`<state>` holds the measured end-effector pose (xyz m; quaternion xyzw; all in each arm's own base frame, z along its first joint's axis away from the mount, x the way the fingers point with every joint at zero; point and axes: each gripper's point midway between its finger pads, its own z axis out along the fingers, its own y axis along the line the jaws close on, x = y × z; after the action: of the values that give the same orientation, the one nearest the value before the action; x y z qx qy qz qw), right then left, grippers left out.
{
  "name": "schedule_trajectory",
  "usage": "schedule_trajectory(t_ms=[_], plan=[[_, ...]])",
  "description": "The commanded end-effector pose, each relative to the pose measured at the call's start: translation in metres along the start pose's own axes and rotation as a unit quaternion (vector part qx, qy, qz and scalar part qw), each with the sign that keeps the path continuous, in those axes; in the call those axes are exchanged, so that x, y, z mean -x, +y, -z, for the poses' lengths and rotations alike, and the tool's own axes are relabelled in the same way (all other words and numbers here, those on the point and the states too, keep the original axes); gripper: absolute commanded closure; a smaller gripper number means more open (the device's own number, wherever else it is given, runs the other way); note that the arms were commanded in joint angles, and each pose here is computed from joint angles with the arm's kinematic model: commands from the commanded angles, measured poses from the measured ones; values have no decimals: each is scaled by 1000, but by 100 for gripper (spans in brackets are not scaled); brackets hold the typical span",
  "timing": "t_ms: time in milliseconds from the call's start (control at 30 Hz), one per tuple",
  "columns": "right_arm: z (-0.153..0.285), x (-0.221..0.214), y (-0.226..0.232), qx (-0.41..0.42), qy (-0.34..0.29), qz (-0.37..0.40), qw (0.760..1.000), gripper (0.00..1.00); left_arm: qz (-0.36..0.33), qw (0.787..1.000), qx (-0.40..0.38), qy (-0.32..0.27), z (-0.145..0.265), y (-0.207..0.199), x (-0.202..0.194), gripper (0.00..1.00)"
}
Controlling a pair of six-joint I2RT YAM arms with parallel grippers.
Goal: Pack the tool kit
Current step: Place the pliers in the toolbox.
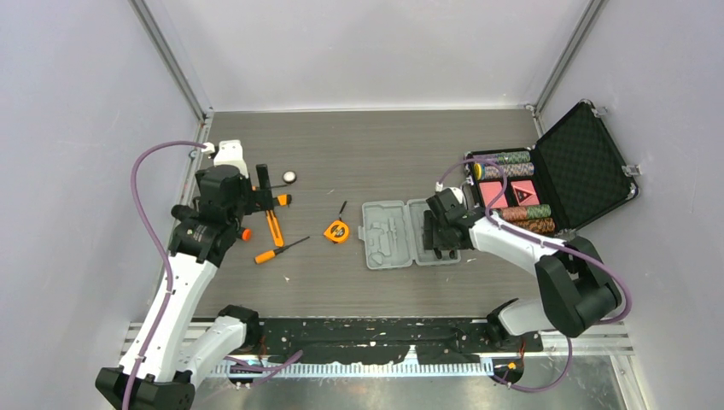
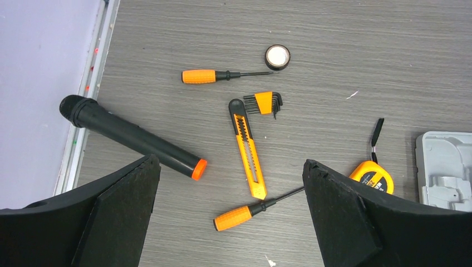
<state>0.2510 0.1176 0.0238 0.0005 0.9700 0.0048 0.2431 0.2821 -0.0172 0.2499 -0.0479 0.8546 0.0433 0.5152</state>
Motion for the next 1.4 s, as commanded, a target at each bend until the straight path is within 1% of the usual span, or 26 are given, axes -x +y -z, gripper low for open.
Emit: schedule_trajectory(t_ms=[0, 167, 367, 633, 867, 1000, 1167, 1267, 1367], plan=[[12, 19, -4, -6, -49, -34, 998, 81, 5, 1000, 6, -24, -1, 2, 11, 0], [18, 27, -10, -20, -69, -35, 997, 80, 5, 1000, 5, -23, -1, 2, 10, 0], [10, 28, -9, -25, -65, -24, 997, 72, 2, 1000, 4, -22, -1, 1, 10, 0], [-1, 27, -7, -24, -62, -9, 998, 65, 2, 1000, 0, -23, -1, 0, 9, 1], [8, 37, -3, -11, -76, -3, 997, 55, 10, 999, -39, -19, 0, -16, 8, 1], [14, 42, -5, -13, -86, 6, 996, 48, 18, 997, -68, 11, -1, -33, 1, 1], [19, 49, -5, -13, -97, 8, 995, 43, 14, 993, -112, 44, 4, -60, -10, 0], [20, 51, -5, -14, -101, 10, 995, 36, 10, 989, -130, 62, 6, -76, -18, 0], [18, 50, -7, -19, -100, 13, 995, 34, 11, 985, -148, 84, 5, -92, -29, 0]])
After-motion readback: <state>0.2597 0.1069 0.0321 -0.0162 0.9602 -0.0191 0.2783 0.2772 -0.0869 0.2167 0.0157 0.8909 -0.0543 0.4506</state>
